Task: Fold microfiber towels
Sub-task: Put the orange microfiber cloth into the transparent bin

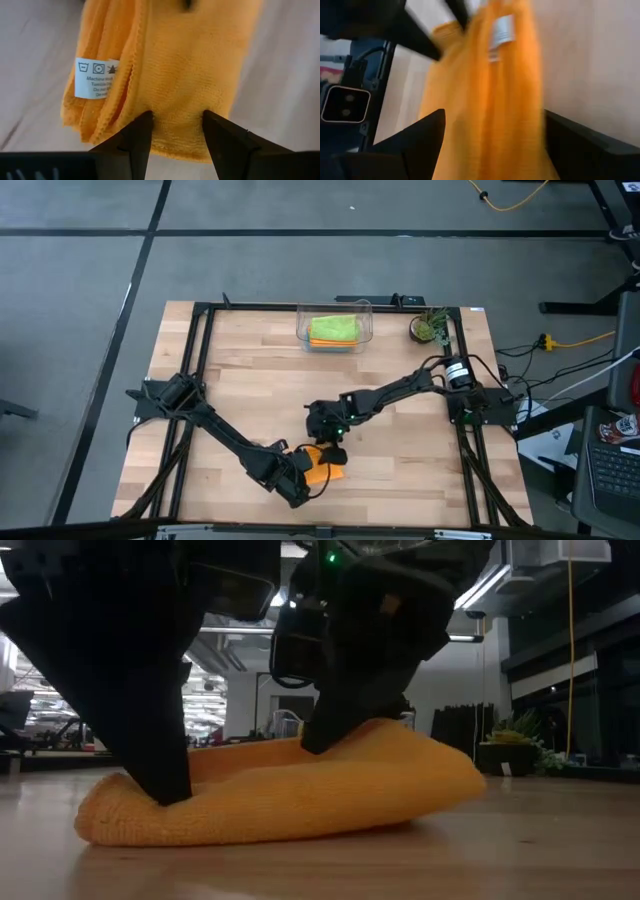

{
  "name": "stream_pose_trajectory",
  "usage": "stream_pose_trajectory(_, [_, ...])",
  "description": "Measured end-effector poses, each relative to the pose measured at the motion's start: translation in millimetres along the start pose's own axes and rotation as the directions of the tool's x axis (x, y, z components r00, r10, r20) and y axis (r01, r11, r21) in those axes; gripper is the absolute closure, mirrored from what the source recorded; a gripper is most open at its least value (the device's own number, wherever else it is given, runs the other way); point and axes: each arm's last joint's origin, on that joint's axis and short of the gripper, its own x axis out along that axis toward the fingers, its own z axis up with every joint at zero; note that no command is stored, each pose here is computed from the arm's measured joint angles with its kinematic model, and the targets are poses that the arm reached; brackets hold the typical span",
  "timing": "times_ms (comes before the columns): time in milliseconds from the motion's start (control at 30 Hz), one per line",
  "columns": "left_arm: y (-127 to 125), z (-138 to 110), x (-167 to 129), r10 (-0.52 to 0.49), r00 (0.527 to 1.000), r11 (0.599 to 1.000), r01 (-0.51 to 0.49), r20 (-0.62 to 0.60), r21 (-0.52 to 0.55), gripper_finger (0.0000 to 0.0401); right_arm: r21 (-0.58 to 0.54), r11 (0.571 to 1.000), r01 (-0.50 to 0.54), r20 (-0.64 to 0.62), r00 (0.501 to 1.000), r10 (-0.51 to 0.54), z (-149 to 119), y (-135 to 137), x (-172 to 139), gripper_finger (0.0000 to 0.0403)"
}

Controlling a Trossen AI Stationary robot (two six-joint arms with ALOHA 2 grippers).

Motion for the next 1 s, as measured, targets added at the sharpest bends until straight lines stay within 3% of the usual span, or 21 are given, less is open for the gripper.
stream_pose_trajectory(267, [5.0,-1.5,5.4,0.002,1.000,1.000,-0.002,-0.003,-0.031,0.0231,-0.057,0.998,-0.034,-0.020,0.999,0.033,-8.6,21.4,17.7,0.0086])
stream_pose_trajectory(600, [4.8,-0.3,5.7,-0.004,1.000,0.999,0.004,0.002,-0.042,0.0231,-0.068,0.997,0.025,0.013,1.000,-0.024,-9.5,24.8,21.0,0.0118])
stream_pose_trajectory(800, [4.9,-0.4,6.0,-0.004,1.000,0.999,0.004,0.002,-0.046,0.0231,-0.020,0.999,0.035,0.022,0.999,-0.034,-8.8,23.3,20.8,0.0163])
stream_pose_trajectory(1000, [4.9,-0.3,6.1,-0.003,1.000,0.999,0.004,0.002,-0.046,0.0231,-0.016,0.997,0.077,0.031,0.997,-0.077,-9.4,22.2,21.2,0.0246])
